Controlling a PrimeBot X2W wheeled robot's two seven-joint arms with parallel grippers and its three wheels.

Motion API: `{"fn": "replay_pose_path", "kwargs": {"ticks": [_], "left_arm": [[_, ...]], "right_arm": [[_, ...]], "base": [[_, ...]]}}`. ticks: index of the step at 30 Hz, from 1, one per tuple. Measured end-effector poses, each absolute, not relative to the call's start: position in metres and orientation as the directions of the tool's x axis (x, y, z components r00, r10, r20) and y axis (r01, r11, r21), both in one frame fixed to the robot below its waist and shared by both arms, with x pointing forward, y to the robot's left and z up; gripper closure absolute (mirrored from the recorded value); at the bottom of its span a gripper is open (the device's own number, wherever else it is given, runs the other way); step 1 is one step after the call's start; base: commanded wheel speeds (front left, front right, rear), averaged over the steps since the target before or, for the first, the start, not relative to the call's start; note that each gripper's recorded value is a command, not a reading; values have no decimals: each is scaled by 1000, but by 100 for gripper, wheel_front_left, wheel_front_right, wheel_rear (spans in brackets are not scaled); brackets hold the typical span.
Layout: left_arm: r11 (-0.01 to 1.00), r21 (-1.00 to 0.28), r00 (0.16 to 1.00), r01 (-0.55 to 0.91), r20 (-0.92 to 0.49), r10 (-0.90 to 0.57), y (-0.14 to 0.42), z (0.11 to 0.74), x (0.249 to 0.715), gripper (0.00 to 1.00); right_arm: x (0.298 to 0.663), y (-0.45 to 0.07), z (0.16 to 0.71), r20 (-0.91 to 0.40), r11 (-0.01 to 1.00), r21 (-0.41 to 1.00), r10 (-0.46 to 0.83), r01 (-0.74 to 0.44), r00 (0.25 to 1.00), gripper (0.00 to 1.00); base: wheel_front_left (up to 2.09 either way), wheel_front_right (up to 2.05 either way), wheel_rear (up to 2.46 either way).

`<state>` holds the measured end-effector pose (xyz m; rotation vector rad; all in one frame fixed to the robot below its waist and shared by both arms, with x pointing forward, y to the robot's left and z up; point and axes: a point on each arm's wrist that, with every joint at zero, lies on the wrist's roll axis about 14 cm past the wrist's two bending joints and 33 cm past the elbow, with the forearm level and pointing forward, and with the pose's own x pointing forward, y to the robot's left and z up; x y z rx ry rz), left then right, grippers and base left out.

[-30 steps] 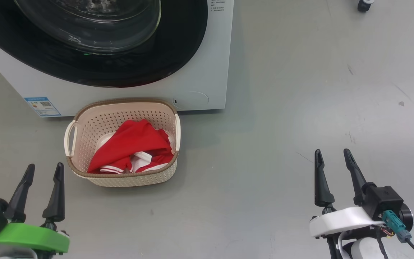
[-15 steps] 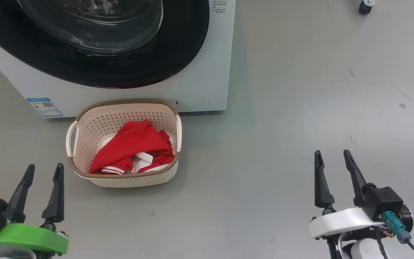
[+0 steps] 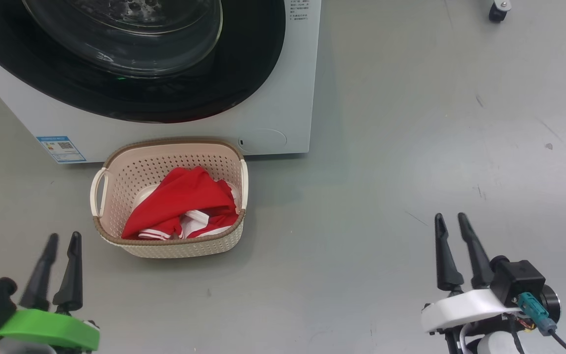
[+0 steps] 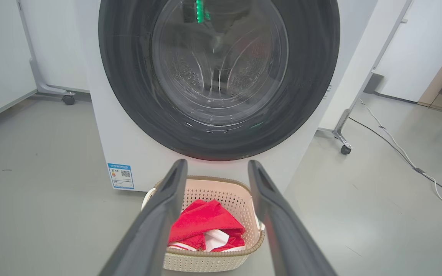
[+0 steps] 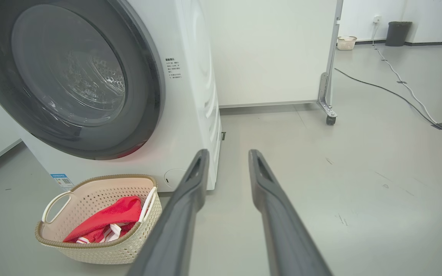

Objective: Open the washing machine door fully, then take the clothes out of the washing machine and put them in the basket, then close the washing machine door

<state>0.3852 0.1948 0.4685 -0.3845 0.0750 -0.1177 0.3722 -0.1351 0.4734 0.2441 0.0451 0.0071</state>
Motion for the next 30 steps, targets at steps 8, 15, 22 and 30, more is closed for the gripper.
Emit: {"fn": "replay_pose_path", "kwargs": {"ticks": [8, 15, 22, 30], "left_arm": [[891, -449, 986, 69, -104, -128, 181, 451, 377, 100], [855, -517, 989, 38, -105, -108, 183, 453, 377, 100], [813, -582, 990, 10, -110, -91, 184, 454, 377, 100], [765, -644, 991, -20, -114, -70, 187, 456, 376, 100]], "right_arm": [[360, -132, 456, -105, 963, 271, 16, 13, 994, 100], [357, -132, 461, -98, 933, 360, 9, 27, 995, 100], [358, -143, 461, -117, 886, 458, -25, 77, 993, 100], [357, -151, 460, -142, 833, 542, -42, 113, 989, 100]], "base": [[0, 0, 0], [0, 0, 0], [0, 0, 0], [0, 0, 0]]}}
